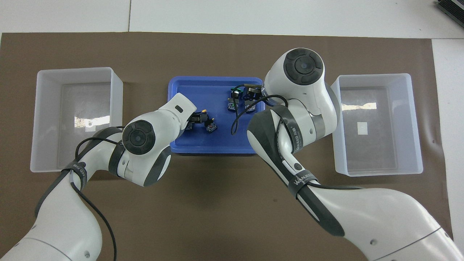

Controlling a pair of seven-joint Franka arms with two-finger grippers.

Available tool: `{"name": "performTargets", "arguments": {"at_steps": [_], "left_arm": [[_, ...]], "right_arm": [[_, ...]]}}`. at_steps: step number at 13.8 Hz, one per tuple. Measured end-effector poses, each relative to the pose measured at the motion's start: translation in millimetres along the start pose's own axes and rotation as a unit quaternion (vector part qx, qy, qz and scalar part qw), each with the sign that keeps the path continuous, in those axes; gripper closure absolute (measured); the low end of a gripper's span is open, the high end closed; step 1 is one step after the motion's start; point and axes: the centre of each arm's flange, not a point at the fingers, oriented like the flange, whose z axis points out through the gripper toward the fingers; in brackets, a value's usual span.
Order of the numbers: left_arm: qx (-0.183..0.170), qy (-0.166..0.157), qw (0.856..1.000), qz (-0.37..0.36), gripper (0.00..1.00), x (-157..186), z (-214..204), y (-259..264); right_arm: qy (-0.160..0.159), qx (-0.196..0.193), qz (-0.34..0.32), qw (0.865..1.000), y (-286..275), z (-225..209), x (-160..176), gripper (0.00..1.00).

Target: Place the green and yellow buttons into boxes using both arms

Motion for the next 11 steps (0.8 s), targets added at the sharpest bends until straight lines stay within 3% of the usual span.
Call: {"name": "performTargets", "arguments": {"at_steps": [2, 4, 7, 11], "left_arm": [[0.002, -0.003, 1.000, 0.000, 0.00, -1.6, 4.1, -1.0], [0.001, -0.003, 1.000, 0.001, 0.20, -1.6, 4.5, -0.9], [0.002, -0.003, 1.000, 0.002, 0.26, -1.5, 4.5, -1.2], [0.003, -0.004, 1.000, 0.003, 0.68, -1.5, 6.0, -3.3]], "right_arm": [[-0.002, -0.001, 0.008, 1.000, -18.2, 15.1, -2.8, 0.00], [-0.003, -0.001, 0.009, 1.000, -27.2, 26.0, -2.6, 0.00], [-0.002, 0.001, 0.000, 1.000, -42.3, 43.8, -4.4, 0.00], [0.004, 0.007, -0.005, 1.000, -52.3, 50.0, -5.8, 0.04]]}}
